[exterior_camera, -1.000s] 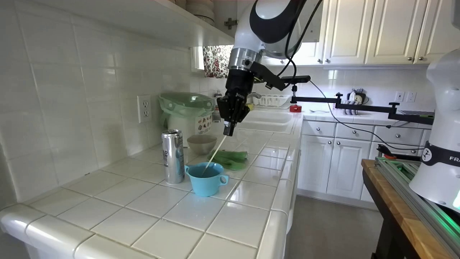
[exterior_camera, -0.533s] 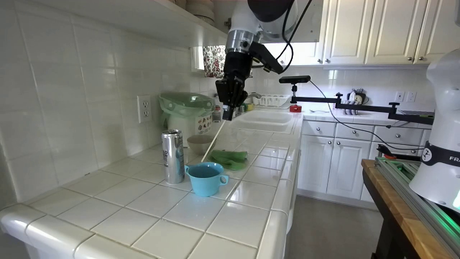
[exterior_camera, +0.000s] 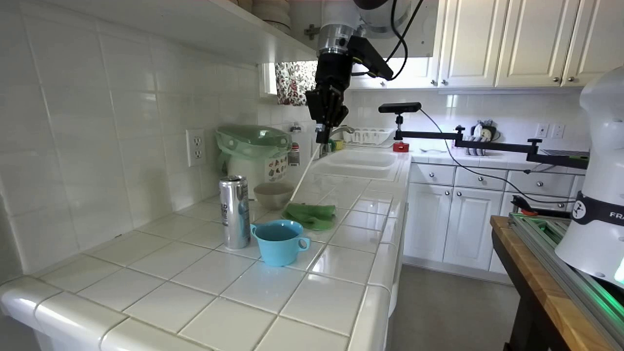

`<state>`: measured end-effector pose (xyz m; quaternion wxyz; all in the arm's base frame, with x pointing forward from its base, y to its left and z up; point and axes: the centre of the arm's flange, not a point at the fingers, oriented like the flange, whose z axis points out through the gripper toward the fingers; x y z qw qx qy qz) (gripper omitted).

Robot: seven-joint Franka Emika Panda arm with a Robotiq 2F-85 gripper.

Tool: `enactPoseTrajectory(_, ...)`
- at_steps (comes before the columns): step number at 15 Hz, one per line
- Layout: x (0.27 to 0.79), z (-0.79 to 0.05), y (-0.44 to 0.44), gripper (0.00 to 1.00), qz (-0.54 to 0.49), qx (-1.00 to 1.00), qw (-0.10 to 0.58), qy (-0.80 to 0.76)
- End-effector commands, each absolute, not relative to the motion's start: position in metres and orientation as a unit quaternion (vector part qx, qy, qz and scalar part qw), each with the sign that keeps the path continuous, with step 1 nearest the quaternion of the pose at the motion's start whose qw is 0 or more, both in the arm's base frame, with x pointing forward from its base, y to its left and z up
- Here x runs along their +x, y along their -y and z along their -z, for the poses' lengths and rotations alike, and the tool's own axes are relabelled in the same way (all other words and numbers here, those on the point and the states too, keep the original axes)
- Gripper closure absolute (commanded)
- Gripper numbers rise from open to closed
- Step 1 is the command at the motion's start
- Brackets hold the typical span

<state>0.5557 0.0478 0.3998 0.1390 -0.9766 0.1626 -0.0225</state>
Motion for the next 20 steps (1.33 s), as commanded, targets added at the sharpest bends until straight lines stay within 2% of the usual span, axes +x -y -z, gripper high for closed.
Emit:
enactPoseTrajectory(1,0.550,-0.401,-0.032,0.99,0.003,-0.974,0.124,-0.187)
enactPoseTrajectory(10,0.582,-0.401,0.029,0.99,0.002,-0.968,0.114,-0.225)
enactPoseTrajectory(15,0.607,-0.410,0.093,0.99,-0.003,-0.961,0.119,-0.248)
enactPoseTrajectory(20,0.612,-0.408,0.121,0.99,-0.007,-0.963,0.108,-0.248)
